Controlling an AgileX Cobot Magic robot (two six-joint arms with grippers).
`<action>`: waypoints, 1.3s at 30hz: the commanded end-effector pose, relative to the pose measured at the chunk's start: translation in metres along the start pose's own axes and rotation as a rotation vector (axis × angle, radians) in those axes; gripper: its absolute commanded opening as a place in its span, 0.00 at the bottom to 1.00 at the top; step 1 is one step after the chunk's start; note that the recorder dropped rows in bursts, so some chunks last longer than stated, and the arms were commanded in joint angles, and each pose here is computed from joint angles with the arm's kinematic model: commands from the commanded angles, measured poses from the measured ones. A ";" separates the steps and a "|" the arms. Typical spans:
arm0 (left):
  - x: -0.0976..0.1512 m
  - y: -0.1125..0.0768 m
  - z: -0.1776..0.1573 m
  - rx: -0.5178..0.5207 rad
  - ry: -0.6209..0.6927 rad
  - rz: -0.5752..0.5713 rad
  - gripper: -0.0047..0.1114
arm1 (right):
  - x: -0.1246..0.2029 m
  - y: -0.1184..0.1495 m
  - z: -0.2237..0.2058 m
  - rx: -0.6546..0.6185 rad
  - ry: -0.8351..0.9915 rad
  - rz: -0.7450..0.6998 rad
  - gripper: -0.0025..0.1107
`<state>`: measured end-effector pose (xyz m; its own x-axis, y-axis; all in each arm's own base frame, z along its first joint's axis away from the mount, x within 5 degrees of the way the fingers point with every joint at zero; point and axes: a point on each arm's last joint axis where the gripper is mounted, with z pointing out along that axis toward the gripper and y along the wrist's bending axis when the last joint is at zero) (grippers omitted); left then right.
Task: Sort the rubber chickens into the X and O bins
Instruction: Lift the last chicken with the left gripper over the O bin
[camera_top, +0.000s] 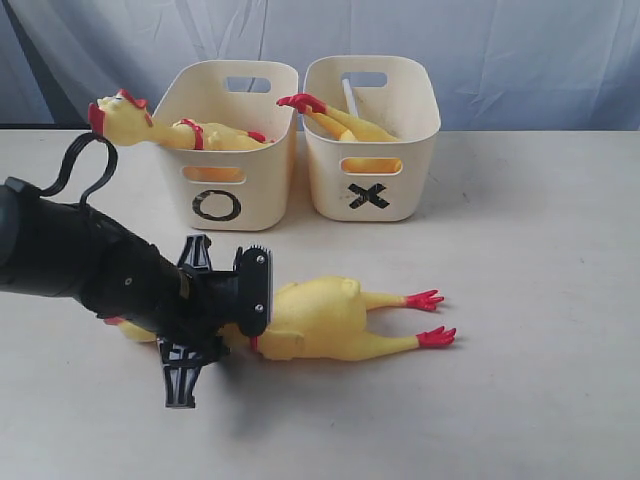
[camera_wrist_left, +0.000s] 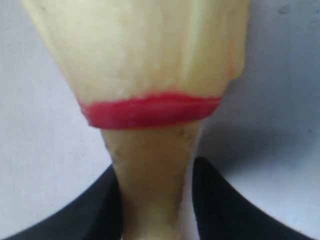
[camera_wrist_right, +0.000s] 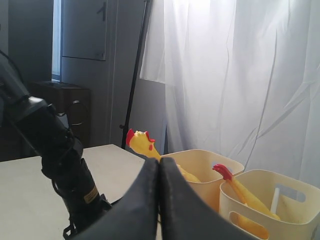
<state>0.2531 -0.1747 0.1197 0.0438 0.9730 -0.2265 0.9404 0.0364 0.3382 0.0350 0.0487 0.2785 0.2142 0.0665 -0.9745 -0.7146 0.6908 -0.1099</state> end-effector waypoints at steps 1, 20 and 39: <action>0.002 -0.001 0.003 0.002 0.001 -0.024 0.25 | 0.001 0.000 0.000 0.006 0.002 -0.007 0.01; -0.004 0.002 -0.049 0.000 -0.054 -0.135 0.04 | 0.001 -0.001 0.000 0.010 0.003 -0.007 0.01; -0.033 0.028 -0.154 -0.020 -0.292 -0.740 0.04 | 0.001 0.000 0.000 0.006 0.002 -0.007 0.01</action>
<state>0.2233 -0.1684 0.2566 -0.4608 0.6881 -0.5605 0.8040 0.5911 0.0645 0.0350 0.0487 0.2785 0.2142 0.0665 -0.9745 -0.7146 0.6908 -0.1099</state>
